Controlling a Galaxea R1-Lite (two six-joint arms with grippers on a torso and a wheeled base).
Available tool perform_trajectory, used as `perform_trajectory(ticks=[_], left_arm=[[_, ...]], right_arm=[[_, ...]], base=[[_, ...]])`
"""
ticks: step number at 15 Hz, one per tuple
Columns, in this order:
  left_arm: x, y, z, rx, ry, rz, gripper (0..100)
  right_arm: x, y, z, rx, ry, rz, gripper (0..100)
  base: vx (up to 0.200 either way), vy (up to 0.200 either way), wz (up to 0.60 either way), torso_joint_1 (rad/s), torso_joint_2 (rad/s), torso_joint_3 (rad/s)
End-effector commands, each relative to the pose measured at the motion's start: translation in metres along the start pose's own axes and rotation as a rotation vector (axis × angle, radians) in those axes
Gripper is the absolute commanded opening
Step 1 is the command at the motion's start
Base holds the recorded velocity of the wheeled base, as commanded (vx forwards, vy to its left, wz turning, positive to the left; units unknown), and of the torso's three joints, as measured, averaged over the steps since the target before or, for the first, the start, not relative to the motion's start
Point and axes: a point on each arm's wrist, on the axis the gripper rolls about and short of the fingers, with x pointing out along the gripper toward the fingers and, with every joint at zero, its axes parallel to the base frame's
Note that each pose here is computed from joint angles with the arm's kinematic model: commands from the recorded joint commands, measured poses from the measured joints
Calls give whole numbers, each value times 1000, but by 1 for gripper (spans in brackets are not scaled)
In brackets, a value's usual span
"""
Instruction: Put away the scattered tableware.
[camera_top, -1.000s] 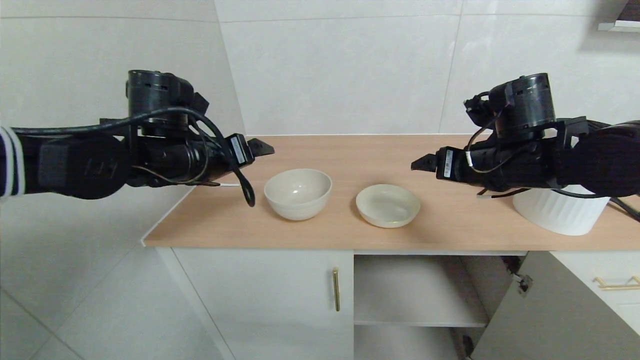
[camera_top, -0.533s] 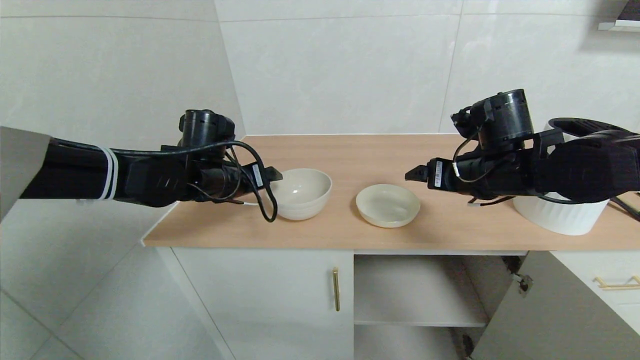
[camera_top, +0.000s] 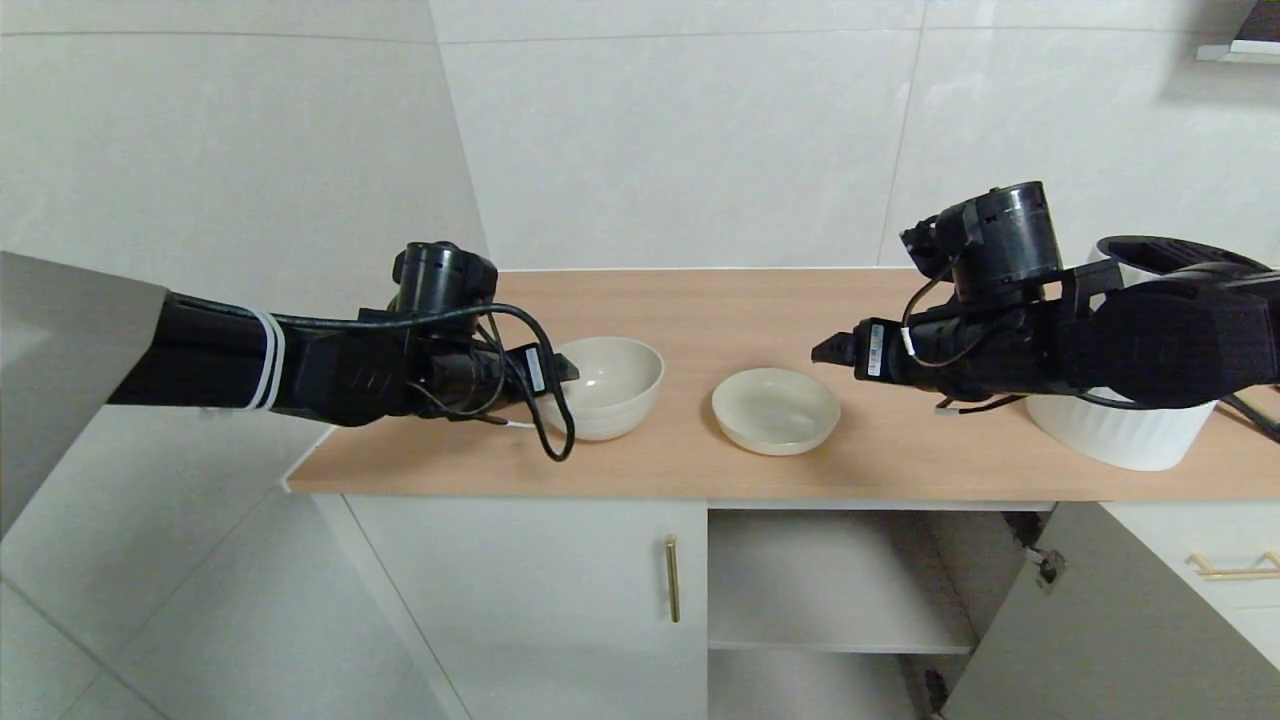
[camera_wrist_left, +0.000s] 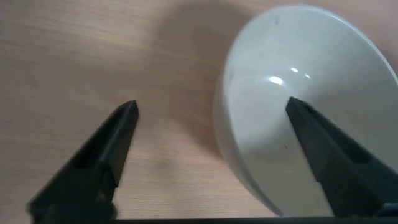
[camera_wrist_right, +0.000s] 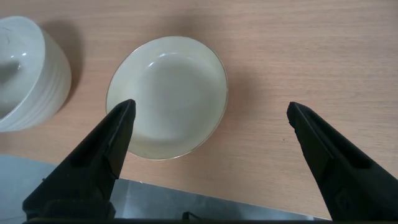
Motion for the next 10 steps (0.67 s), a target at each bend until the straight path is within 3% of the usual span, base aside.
perform_trajectory(ticks=[1,4,7,10], left_arm=[[2,-1,-2,4,6,-1,0],[0,-3,-2,24,3,-7,0],[-16,-5,7,18,-31,-21,0],[-68,-14,17,22,-100,-84,0]], right_arm=[[-1,0,1,0,-3,2,100],[-2,0,1,1,-5,3,100],[-1,0,1,-1,-4,2,100],[21,0,-10,-10,45,-21,100]], base=[[0,0,0,0,0,0],[0,0,0,0,0,0],[0,0,0,0,0,0],[0,0,0,0,0,0]])
